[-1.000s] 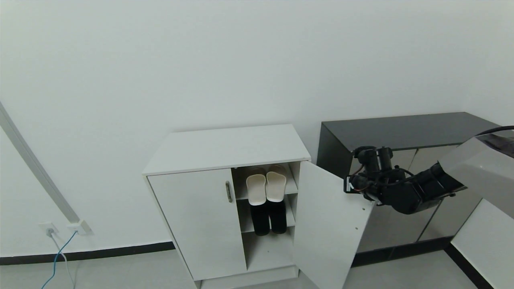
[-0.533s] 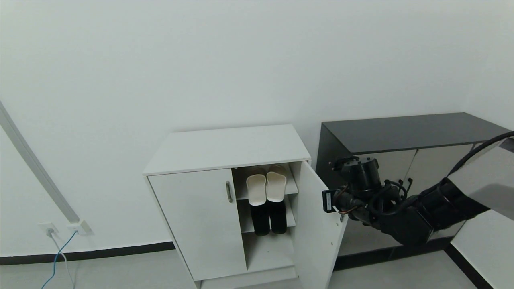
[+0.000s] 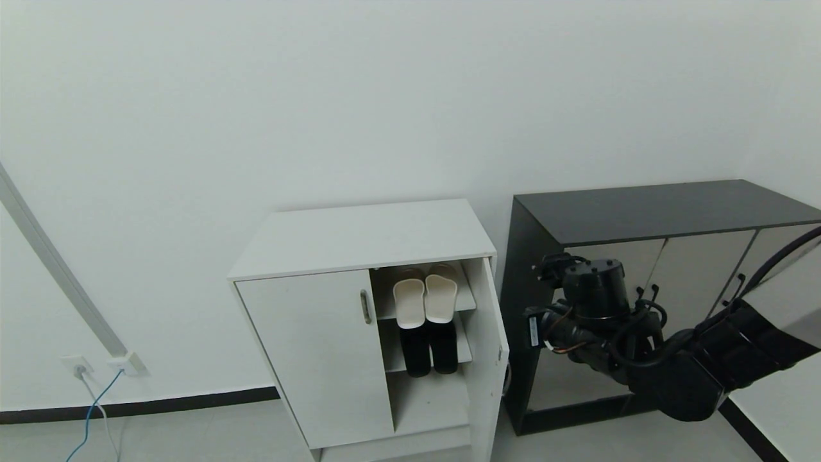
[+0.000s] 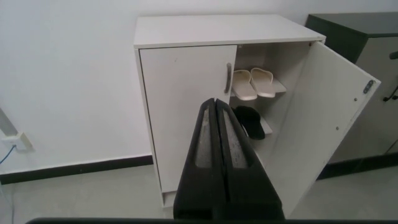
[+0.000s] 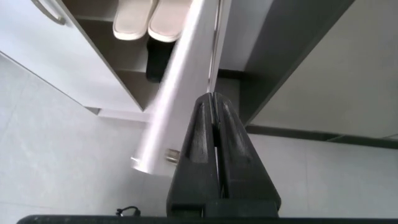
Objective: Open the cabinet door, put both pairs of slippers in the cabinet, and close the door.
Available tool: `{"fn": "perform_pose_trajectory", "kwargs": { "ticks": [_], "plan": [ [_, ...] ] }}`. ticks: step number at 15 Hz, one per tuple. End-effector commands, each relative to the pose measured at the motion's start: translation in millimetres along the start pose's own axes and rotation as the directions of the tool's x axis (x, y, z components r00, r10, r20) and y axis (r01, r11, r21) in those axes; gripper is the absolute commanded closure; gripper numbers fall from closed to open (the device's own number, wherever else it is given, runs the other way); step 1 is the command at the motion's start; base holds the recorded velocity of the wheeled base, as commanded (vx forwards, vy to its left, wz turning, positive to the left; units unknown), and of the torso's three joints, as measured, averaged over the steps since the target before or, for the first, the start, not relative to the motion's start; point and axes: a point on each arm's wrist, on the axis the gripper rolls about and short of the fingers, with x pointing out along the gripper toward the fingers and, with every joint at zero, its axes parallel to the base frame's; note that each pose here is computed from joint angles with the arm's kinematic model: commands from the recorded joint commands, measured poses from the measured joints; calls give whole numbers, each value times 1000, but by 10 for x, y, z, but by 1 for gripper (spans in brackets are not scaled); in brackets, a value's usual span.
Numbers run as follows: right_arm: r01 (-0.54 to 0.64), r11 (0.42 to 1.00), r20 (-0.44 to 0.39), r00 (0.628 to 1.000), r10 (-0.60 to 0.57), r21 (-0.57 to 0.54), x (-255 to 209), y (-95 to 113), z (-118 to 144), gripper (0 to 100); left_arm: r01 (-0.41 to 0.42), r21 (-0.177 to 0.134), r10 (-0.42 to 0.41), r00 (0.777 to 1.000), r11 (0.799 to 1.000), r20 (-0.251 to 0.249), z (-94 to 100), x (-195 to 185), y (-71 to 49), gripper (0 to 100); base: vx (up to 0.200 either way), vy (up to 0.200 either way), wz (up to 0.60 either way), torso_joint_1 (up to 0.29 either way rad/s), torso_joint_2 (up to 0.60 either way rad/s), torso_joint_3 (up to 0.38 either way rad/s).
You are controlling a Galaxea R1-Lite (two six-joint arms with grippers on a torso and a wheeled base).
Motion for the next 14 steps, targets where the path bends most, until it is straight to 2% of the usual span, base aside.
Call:
{"fn": "perform_pose_trajectory", "kwargs": {
  "ticks": [1,3,8,14],
  "plan": [
    [-4,1000,7,1000,4,1,-23,12,5,100,-1,-2,1,1000,1000,-2,0,1,0,100,0,0,0,0,0,0],
    [-5,1000,10,1000,5,2,-13,14,-1,100,-1,0,1,1000,1000,0,0,0,0,100,0,0,0,0,0,0],
    [-9,1000,9,1000,9,-2,-15,25,-2,100,-1,0,1,1000,1000,-2,0,1,0,100,0,0,600,2,0,0],
    [-9,1000,5,1000,9,-4,-17,22,-23,100,-1,-2,1,1000,1000,-2,0,1,0,100,0,0,0,0,0,0]
  ]
}}
